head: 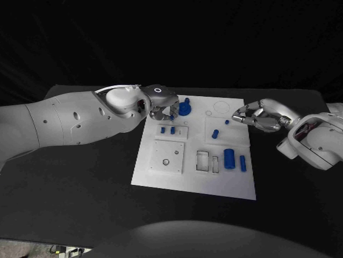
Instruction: Assemble the parts on the task board
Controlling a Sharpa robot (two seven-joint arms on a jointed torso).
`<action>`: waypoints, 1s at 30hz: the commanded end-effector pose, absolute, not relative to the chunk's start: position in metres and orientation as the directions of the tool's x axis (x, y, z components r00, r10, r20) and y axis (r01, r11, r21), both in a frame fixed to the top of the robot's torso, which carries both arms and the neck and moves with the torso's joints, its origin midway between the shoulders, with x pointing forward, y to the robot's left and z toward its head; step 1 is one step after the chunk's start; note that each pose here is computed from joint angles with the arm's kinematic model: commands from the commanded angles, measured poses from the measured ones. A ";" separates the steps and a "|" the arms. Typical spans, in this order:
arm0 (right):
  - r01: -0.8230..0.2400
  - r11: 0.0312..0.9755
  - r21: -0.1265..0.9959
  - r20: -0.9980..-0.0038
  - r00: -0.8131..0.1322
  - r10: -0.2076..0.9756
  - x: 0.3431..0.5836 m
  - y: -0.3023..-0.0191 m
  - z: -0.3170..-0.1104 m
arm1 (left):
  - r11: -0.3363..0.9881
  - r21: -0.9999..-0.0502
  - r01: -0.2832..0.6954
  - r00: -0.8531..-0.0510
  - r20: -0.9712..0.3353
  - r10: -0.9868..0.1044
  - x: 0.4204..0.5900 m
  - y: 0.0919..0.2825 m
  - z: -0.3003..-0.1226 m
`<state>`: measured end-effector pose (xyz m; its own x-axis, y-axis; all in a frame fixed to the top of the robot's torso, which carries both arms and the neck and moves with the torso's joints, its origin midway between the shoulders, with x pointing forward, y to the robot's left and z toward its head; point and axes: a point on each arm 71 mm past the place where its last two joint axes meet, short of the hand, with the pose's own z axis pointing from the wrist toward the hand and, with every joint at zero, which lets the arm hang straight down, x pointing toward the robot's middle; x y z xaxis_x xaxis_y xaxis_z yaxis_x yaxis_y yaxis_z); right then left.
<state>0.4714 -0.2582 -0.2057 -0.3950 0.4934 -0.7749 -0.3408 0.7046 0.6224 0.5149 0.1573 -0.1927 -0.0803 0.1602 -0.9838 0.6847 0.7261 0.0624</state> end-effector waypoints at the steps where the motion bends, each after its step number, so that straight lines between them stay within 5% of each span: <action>1: -0.342 0.702 0.625 -0.771 -0.408 0.488 0.471 -0.257 -0.207 | 0.727 0.058 0.684 -0.099 -0.980 0.171 0.514 0.157 -0.194; 30: -0.341 0.701 0.626 -0.771 -0.410 0.488 0.470 -0.257 -0.207 | 0.739 0.061 0.671 -0.128 -0.972 0.196 0.516 0.158 -0.198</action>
